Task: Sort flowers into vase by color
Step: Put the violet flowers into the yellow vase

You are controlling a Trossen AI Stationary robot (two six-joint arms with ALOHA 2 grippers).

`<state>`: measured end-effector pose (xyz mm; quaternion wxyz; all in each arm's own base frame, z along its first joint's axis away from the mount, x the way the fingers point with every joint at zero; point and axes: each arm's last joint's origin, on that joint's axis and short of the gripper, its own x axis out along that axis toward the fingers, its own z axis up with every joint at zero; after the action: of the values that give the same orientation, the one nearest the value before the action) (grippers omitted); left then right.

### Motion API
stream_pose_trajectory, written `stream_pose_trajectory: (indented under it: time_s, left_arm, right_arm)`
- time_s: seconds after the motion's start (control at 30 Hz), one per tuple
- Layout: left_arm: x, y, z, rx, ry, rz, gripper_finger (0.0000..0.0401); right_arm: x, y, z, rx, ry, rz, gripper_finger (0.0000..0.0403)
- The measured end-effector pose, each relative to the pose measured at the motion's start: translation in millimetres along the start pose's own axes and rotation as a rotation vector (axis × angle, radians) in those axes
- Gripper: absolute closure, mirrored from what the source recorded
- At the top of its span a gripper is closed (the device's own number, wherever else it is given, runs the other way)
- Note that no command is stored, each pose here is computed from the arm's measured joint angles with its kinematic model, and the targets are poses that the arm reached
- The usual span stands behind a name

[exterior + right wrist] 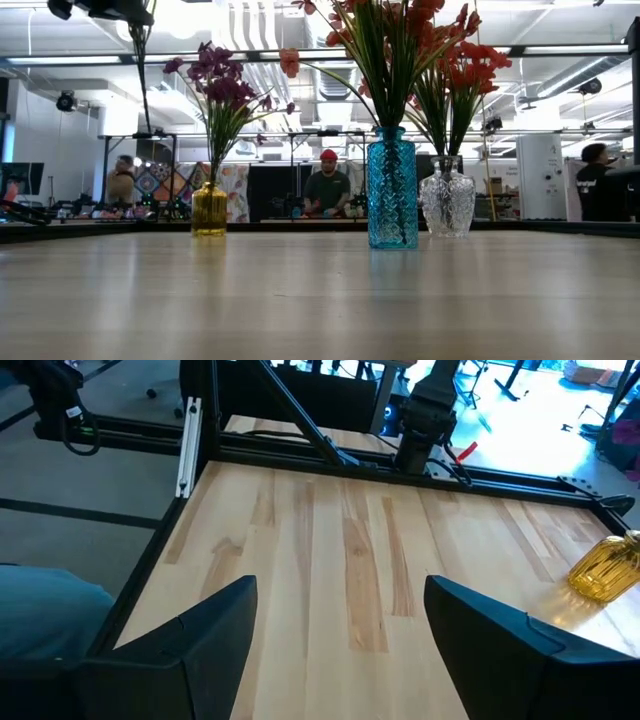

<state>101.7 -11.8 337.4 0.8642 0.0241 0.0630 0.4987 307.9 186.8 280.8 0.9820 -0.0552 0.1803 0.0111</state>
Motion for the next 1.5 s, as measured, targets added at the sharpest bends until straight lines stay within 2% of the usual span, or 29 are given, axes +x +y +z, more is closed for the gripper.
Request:
stream_pose_trajectory:
  time_s: [0.17, 0.33, 0.53, 0.7, 0.8, 0.9, 1.2, 1.5]
  left_arm:
    - [0, 10, 12, -0.035, -0.008, 0.023, 0.0401]
    - [2, 15, 26, -0.185, -0.034, 0.064, 0.0401]
    - [13, 17, 30, -0.154, -0.023, 0.141, 0.0401]
    - [31, 10, 36, -0.134, 0.005, 0.094, 0.0401]
    - [44, 6, 46, -0.116, -0.022, 0.044, 0.0401]
    - [57, 7, 50, -0.092, -0.042, 0.042, 0.0401]
    - [90, 15, 27, -0.074, 0.037, -0.048, 0.0401]
    - [92, 13, 3, -0.127, 0.005, -0.069, 0.0401]
  right_arm:
    - [0, 0, 0, 0.000, -0.001, 0.000, 0.0124]
    - [0, 0, 1, -0.004, -0.013, 0.000, 0.0124]
    - [0, 0, 2, -0.013, -0.020, 0.000, 0.0124]
    - [1, -1, 2, -0.020, -0.019, -0.002, 0.0123]
    - [1, -1, 2, -0.020, -0.019, -0.002, 0.0122]
    - [1, -1, 1, -0.015, -0.015, -0.003, 0.0124]
    - [1, -1, -2, -0.011, -0.008, -0.005, 0.0128]
    - [1, -1, -2, -0.011, -0.008, -0.010, 0.0129]
